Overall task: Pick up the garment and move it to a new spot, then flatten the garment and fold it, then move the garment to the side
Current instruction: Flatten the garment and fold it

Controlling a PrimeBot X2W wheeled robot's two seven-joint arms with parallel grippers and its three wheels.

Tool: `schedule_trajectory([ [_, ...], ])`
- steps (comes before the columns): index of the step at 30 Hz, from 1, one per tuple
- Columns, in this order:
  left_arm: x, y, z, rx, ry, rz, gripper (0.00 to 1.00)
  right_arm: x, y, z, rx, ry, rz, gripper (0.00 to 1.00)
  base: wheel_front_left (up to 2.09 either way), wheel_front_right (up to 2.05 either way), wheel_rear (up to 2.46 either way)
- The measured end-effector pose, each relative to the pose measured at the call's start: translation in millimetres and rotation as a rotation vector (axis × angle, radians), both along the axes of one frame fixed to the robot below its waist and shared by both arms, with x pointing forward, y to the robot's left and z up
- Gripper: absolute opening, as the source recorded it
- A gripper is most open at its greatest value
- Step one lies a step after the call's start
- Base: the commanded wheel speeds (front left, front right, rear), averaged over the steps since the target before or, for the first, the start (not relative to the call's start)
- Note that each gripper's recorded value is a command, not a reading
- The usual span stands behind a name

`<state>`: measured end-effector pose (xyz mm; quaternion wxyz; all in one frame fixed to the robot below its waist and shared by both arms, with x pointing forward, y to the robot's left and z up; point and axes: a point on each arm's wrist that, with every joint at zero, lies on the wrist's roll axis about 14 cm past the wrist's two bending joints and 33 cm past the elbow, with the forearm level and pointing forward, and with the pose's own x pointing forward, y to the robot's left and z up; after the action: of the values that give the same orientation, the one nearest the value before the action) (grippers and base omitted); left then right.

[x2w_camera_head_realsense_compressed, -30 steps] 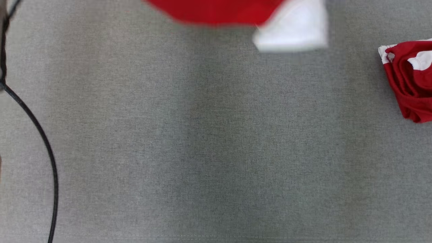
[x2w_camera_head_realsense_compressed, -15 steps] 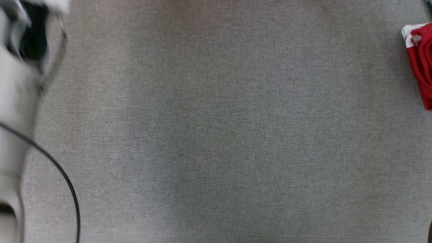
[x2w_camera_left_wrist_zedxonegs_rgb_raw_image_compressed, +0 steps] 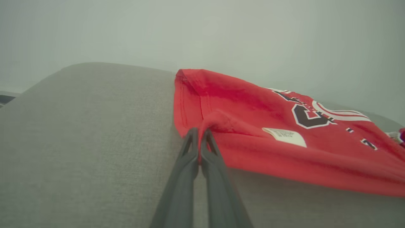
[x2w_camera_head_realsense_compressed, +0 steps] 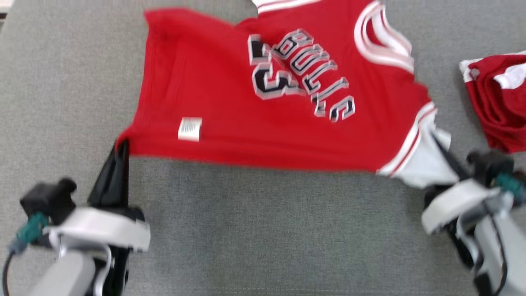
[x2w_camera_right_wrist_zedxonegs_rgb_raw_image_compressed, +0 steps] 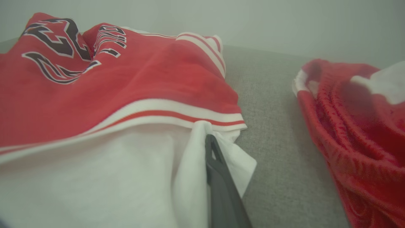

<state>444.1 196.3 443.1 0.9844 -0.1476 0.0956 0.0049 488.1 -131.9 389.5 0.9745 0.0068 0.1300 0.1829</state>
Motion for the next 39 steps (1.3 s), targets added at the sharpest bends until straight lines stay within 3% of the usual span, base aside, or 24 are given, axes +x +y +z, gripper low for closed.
schedule_trajectory([
  [5, -60, 6, -5, 0.020, 0.103, 0.073, 0.00, -63, -6, -19, 0.037, 0.102, -0.101, 0.00, 0.00, 0.00, 0.00],
  [15, -118, 3, -22, 0.004, 0.211, 0.129, 0.00, -114, -2, -15, 0.026, 0.138, -0.160, 0.00, 0.00, 0.00, 0.00],
  [16, -122, 3, -24, -0.011, 0.218, 0.133, 0.00, -116, -1, -14, 0.021, 0.136, -0.156, 0.17, 0.00, 0.00, 0.00],
  [17, -126, 1, -27, -0.026, 0.227, 0.136, 0.13, -119, 2, -13, 0.020, 0.136, -0.150, 0.43, 0.00, 0.00, 0.00],
  [18, -130, 0, -31, -0.037, 0.239, 0.133, 0.37, -121, 4, -12, 0.023, 0.135, -0.148, 0.69, 0.00, 0.00, 0.00],
  [19, -133, 0, -35, -0.046, 0.248, 0.137, 0.98, -123, 6, -11, 0.025, 0.134, -0.145, 1.00, 0.00, 0.00, 0.00],
  [29, -140, 11, -40, -0.017, 0.226, 0.164, 1.00, -154, 5, -19, 0.028, 0.175, -0.154, 1.00, 0.00, 0.00, 0.00],
  [39, -118, 15, 12, 0.090, 0.027, 0.130, 1.00, -169, -6, 18, 0.084, 0.029, -0.208, 1.00, 0.00, 0.00, 0.00],
])
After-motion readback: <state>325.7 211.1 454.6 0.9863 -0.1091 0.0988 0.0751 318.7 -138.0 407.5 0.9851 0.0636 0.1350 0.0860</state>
